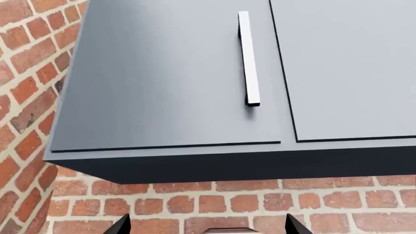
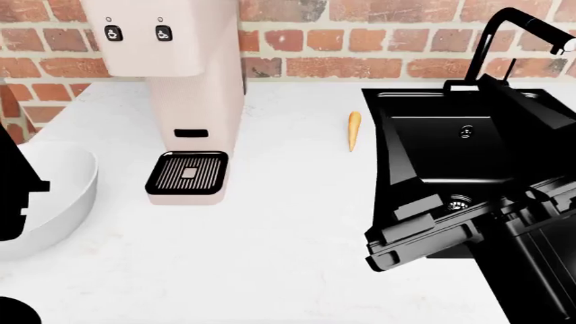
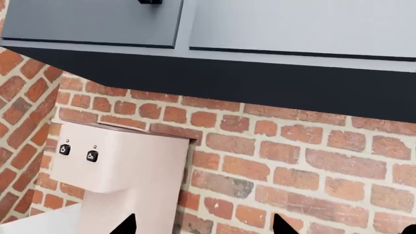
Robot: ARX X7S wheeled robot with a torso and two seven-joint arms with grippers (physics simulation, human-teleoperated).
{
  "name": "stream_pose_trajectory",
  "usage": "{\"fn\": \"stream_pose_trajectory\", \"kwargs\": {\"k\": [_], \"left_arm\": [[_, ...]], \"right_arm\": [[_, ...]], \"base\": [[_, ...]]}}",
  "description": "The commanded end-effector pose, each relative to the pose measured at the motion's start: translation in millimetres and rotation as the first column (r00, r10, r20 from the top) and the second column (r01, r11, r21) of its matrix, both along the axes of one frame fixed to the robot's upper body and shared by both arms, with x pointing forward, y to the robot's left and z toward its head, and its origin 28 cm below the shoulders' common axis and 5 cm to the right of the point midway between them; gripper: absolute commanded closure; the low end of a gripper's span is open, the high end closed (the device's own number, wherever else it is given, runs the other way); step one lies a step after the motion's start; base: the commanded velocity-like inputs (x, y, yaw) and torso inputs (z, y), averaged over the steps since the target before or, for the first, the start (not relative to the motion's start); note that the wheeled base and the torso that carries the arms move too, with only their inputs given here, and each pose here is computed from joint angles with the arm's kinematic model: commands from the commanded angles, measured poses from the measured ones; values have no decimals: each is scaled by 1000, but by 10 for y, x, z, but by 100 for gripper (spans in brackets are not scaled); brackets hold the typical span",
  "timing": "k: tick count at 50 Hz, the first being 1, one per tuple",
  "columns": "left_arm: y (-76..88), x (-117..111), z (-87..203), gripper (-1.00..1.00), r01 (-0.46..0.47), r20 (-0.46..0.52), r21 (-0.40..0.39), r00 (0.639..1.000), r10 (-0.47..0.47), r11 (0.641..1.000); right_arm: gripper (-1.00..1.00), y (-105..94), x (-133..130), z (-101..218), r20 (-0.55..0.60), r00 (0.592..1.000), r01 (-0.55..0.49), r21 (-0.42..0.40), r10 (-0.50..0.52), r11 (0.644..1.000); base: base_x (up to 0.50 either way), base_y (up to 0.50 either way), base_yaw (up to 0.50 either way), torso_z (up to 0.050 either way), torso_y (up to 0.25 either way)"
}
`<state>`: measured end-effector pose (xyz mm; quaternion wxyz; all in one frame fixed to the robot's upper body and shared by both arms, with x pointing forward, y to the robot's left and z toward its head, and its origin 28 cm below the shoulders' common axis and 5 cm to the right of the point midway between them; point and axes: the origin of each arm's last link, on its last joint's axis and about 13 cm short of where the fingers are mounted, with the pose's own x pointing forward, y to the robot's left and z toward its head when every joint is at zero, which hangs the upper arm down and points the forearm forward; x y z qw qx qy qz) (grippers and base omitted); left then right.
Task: Place the two vegetables and bowl onto the tray for setting up a vegetable dip station.
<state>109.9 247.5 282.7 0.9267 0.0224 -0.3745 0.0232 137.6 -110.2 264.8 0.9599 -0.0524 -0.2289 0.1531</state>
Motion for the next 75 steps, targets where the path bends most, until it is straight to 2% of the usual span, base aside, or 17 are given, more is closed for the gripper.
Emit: {"fn": "stream_pose_trajectory", "kwargs": {"k": [1, 15, 18, 33, 49, 53, 54, 56, 59, 66, 75], "left_arm": [[-4, 2, 4, -100, -2, 1, 3, 1000, 2, 1000], [-15, 17, 24, -100, -10, 1, 14, 1000, 10, 1000], [-16, 14, 17, -100, -5, 4, -4, 1000, 5, 1000], [-59, 36, 14, -100, 24, -6, -4, 1000, -24, 1000], [-59, 59, 48, -100, -15, -10, 15, 1000, 15, 1000], [-80, 81, 6, -100, -16, -59, 19, 998, 17, 1000], [-124, 96, -30, -100, 23, -83, -17, 996, -24, 1000], [-137, 124, -34, -100, 36, -104, -13, 994, -37, 999], [-159, 103, 98, -100, 59, -105, 9, 993, -58, 998], [-191, -63, 506, -100, 68, -82, 49, 995, -64, 996], [-168, -88, 744, -100, 47, -84, 53, 996, -43, 997]], "right_arm": [[-100, 4, -21, 4, 11, 1000, 3, -10, -2, 1000], [-100, -17, -17, -5, 2, 1000, -4, -3, 4, 1000], [-100, -18, -12, -5, 1, 1000, 5, -2, -5, 1000], [-100, -30, 40, -15, -25, 1000, 5, 20, -5, 1000], [-100, 11, 82, -21, -41, 999, -9, 33, 10, 999], [-100, -17, 53, -29, -35, 999, 2, 52, 0, 999], [-100, -26, 43, -46, -45, 999, 12, 54, -9, 998], [-100, -32, 52, -61, -62, 998, 36, 45, -34, 998], [-100, -26, 35, -74, -70, 997, 46, 16, -45, 999], [-100, -45, -105, 214, -84, 993, 77, -16, -78, 997], [-100, -67, -150, 501, -92, 993, 69, -11, -70, 998]], "base": [[-2, 500, 0, 0, 0], [-2, 500, 0, 0, 0], [-2, 500, 0, 0, 0], [0, 8, 0, 0, 0], [0, 0, 0, 0, 0], [0, 0, 0, 0, 0], [0, 0, 0, 0, 0], [0, 0, 0, 0, 0], [0, 0, 0, 0, 0], [0, 0, 0, 0, 0], [0, 0, 0, 0, 0]]}}
